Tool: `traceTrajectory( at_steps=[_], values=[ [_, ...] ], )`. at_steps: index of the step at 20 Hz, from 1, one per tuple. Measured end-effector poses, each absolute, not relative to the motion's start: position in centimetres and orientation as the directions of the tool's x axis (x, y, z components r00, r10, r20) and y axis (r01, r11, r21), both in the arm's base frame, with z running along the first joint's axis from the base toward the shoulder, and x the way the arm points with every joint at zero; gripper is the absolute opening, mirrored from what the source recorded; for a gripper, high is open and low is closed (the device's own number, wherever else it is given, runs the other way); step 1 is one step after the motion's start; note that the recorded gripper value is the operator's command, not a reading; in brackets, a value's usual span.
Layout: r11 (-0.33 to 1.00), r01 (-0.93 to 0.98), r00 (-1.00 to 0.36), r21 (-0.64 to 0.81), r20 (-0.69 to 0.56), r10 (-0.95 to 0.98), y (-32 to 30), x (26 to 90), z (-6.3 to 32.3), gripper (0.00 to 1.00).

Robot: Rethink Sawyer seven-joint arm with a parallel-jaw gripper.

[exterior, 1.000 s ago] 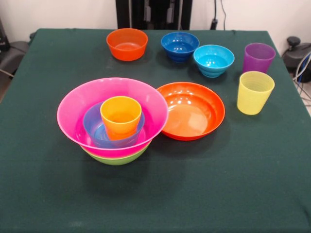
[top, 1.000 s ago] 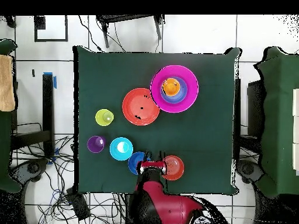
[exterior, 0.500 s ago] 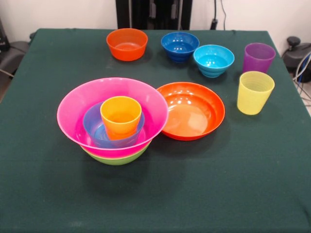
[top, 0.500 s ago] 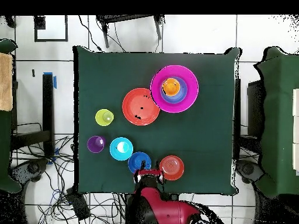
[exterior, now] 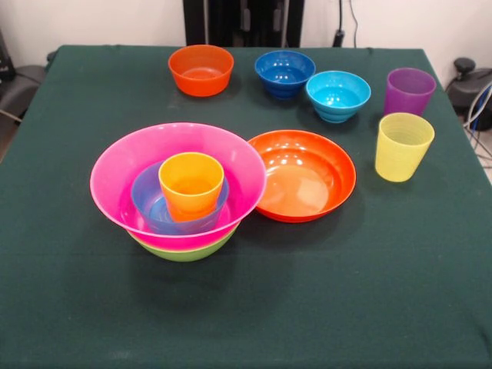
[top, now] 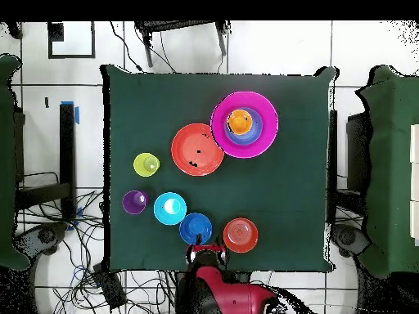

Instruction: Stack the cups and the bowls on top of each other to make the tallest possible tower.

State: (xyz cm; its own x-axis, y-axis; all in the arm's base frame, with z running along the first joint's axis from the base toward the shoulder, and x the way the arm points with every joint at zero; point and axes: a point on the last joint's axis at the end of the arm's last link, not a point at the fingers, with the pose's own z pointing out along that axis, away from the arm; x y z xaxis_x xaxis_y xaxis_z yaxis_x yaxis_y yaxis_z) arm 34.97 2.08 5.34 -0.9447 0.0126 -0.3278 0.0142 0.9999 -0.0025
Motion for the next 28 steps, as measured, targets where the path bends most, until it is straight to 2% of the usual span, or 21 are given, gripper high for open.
traceTrajectory(
  at_steps=[11, 28],
  values=[
    [0.998, -0.050, -0.983, 0.048, -0.181, -0.040, 5.7, 30.4, 1.8, 1.00],
    [0.997, -0.037, -0.988, 0.069, -0.149, -0.027, 5.9, 28.9, 0.1, 1.00]
  ],
)
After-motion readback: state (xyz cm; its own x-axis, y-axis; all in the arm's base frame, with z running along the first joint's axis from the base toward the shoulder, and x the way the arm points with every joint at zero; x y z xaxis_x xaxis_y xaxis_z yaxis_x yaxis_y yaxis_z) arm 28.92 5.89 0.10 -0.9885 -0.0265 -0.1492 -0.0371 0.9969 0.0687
